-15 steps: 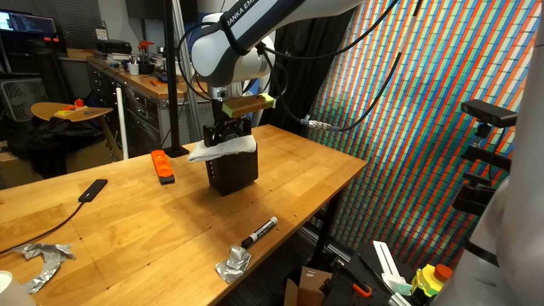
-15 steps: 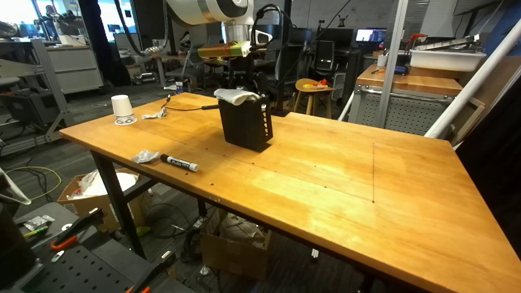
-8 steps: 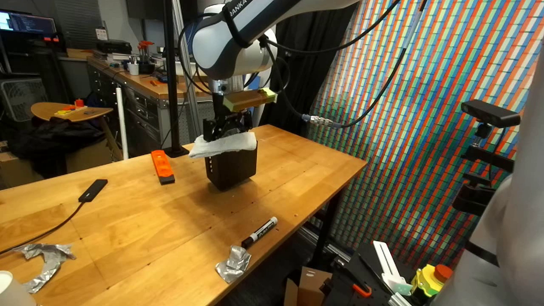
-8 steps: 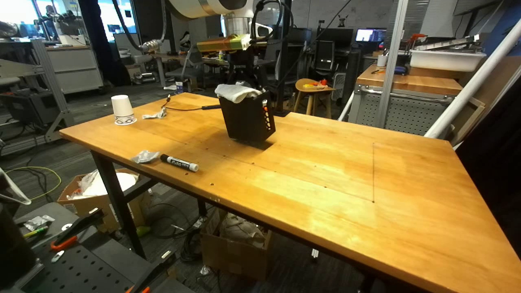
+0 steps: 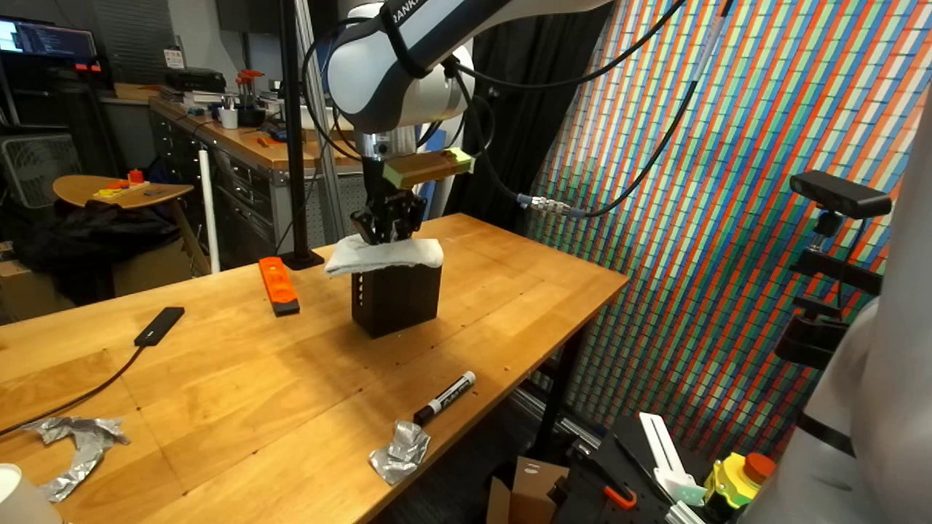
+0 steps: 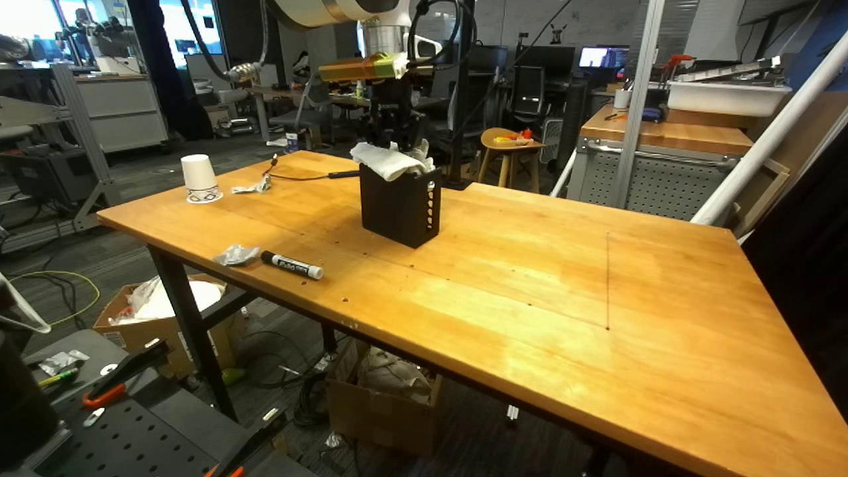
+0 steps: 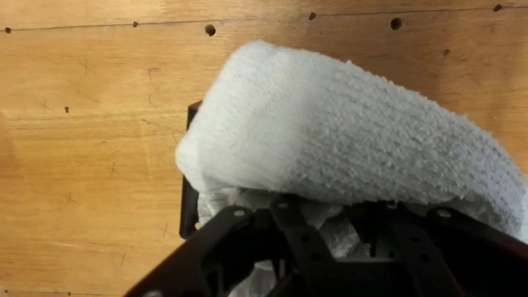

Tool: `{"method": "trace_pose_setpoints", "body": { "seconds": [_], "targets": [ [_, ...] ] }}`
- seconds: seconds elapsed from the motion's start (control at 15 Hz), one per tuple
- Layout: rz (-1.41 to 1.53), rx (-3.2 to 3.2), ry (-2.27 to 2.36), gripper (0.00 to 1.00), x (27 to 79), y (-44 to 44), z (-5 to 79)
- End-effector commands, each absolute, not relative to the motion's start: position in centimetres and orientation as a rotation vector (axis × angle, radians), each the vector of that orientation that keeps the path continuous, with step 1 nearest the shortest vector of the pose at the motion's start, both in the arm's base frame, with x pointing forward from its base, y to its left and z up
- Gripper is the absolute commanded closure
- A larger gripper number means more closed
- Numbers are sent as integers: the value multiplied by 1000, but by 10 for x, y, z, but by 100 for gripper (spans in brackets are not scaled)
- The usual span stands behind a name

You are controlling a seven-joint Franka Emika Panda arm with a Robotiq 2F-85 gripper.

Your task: Shove the cloth in the black box

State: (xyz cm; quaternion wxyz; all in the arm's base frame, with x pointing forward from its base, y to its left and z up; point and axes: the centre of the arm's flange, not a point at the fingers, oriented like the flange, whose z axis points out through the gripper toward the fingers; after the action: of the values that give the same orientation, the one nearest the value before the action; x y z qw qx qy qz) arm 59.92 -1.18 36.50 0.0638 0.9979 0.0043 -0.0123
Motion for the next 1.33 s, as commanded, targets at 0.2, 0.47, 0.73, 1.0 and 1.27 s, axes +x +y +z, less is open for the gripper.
{"method": "trace_pose_setpoints", "body": {
  "seconds": [0.2,0.47,0.73,1.0,1.27],
  "targets": [
    [-5,3007,64,100,593,-10,386],
    [-24,2998,96,99,593,0,373],
    [-84,2997,128,99,593,11,344],
    [-201,2994,153,99,594,18,299],
    [-273,3005,150,99,594,14,284]
  ]
}}
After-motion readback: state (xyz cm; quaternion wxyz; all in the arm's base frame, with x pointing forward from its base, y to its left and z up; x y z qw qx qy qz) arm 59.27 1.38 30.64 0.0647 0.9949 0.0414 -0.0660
